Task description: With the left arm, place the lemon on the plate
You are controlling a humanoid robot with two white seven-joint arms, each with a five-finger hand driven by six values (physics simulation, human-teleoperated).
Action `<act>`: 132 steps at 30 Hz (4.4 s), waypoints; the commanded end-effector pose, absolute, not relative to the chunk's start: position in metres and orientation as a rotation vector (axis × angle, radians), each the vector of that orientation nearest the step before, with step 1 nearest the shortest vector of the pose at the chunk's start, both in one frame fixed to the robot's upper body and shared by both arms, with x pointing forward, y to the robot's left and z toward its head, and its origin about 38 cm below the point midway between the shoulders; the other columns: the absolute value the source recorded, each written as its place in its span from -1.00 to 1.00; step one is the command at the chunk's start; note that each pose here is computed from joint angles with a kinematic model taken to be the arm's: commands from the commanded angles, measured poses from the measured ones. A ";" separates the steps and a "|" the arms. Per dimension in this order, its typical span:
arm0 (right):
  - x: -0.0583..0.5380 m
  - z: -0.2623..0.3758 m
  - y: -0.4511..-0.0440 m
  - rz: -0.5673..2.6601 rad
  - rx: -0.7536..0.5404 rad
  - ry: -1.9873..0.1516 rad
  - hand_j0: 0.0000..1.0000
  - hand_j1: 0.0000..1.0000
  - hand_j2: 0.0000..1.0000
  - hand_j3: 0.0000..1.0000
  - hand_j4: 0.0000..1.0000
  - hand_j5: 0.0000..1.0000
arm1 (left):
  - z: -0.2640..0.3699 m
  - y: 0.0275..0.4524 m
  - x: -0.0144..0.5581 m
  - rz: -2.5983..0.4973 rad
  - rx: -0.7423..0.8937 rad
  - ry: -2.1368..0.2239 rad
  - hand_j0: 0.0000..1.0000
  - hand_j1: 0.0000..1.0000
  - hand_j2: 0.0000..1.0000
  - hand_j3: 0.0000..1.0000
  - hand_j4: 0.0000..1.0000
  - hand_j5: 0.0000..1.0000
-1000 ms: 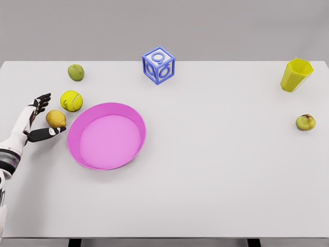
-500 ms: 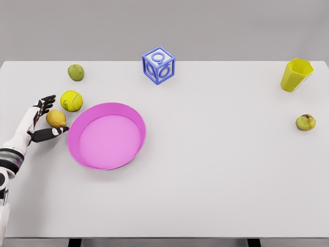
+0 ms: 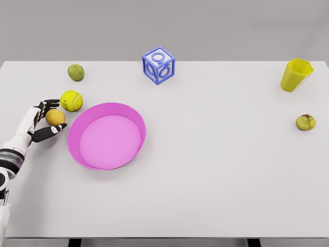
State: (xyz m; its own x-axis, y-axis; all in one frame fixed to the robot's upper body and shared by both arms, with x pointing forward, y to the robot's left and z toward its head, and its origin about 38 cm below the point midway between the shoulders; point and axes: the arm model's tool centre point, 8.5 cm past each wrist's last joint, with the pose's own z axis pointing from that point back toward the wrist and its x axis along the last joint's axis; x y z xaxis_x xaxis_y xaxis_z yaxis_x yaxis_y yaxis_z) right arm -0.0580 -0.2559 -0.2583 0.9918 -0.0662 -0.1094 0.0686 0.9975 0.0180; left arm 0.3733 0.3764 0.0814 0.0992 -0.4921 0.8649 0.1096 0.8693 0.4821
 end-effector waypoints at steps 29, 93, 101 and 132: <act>-0.058 -0.258 -0.256 -0.069 0.022 0.108 1.00 1.00 1.00 1.00 1.00 1.00 | 0.094 0.373 0.371 -0.461 0.333 -1.443 0.16 0.16 0.16 0.16 0.16 0.16; -0.058 -0.258 -0.256 -0.067 0.022 0.110 1.00 1.00 1.00 1.00 1.00 1.00 | 0.142 0.314 0.356 -0.559 0.265 -1.630 0.10 0.10 0.10 0.10 0.10 0.10; -0.058 -0.258 -0.256 -0.067 0.022 0.110 1.00 1.00 1.00 1.00 1.00 1.00 | 0.135 0.294 0.352 -0.583 0.213 -1.630 0.10 0.10 0.10 0.10 0.10 0.10; -0.058 -0.258 -0.256 -0.067 0.022 0.110 1.00 1.00 1.00 1.00 1.00 1.00 | 0.194 0.330 0.355 -0.969 0.361 -1.793 1.00 1.00 1.00 1.00 1.00 1.00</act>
State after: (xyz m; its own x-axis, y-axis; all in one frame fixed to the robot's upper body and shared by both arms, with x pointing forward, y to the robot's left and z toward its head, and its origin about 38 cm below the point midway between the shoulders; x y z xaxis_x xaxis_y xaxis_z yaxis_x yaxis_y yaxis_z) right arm -0.0581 -0.2558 -0.2583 0.9918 -0.0662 -0.1097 0.0686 0.9975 0.0180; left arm 0.3595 0.3179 0.1913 -0.4239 -0.5960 0.6820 0.1768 0.6840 0.7077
